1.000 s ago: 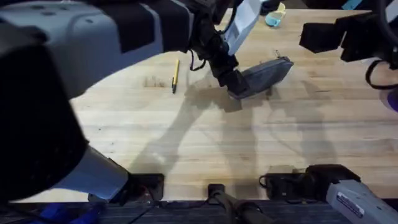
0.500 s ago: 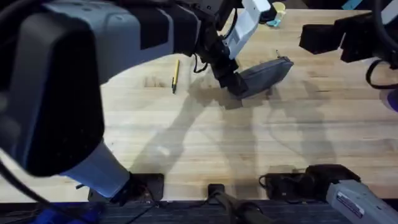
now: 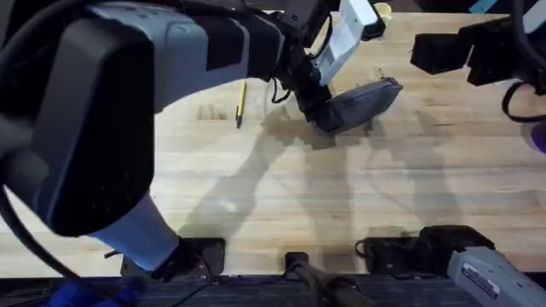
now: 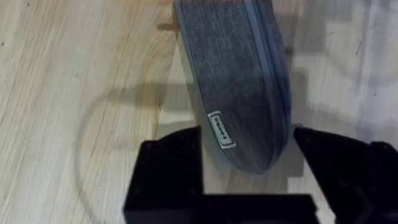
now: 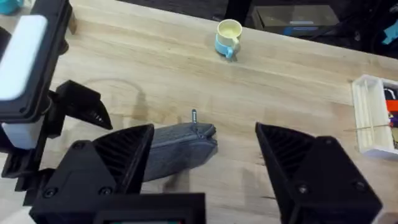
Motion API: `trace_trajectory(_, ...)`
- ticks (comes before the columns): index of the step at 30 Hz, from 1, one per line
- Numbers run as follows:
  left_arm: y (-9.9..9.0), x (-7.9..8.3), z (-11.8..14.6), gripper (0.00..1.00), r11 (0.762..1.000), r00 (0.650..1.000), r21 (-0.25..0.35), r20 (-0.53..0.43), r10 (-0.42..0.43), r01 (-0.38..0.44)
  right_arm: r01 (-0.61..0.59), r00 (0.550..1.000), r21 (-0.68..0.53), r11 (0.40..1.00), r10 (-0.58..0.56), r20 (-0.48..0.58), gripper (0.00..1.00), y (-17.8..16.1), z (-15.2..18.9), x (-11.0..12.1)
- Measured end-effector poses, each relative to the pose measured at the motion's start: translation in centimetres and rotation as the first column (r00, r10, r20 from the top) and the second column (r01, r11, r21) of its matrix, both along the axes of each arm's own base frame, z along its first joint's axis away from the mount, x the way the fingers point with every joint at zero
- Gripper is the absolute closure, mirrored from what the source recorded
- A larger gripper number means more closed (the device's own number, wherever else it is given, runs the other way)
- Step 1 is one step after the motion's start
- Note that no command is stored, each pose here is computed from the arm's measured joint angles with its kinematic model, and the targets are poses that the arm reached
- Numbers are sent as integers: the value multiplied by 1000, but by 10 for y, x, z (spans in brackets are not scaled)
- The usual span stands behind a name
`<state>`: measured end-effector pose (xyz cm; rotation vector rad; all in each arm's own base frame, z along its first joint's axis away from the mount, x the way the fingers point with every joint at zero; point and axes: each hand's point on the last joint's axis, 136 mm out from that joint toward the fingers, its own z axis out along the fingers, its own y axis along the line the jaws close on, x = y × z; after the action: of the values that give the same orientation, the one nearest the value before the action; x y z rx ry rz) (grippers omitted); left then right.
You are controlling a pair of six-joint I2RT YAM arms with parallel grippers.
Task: Unzip the bag, pick up the pens from the table one at a time and place them inside, then zip the bag closed.
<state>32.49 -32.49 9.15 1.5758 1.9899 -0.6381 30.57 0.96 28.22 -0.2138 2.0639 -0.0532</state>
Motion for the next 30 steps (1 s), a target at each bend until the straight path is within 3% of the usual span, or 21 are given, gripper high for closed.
trace_trajectory(2, -1, -1, 0, 212, 1000, 1000, 0, -1, -1, 1, 0, 1000, 0, 1000, 0, 0, 5, 0, 0, 0)
trace_trajectory(4, -1, -1, 0, 409, 1000, 1000, 1, 2, -4, 4, 0, 1000, 0, 1000, 0, 0, 5, 0, 0, 0)
trace_trajectory(8, -1, -1, 0, 901, 1000, 1000, 3, 3, -6, 6, -1, 1000, -3, 1000, 1, 0, 5, 0, 0, 0)
trace_trajectory(9, -1, -1, 0, 942, 1000, 1000, 3, 4, -6, 6, -1, 1000, -3, 1000, 1, 0, 5, 0, 0, 0)
trace_trajectory(22, -3, -1, 0, 960, 1000, 1000, 3, 9, -8, 8, -69, 998, 63, 996, 70, -6, 5, 16, 0, 3)
trace_trajectory(30, -3, 2, 1, 959, 1000, 1000, 2, 23, -3, 3, -67, 976, 91, 994, 84, -201, 6, 18, -15, 22)
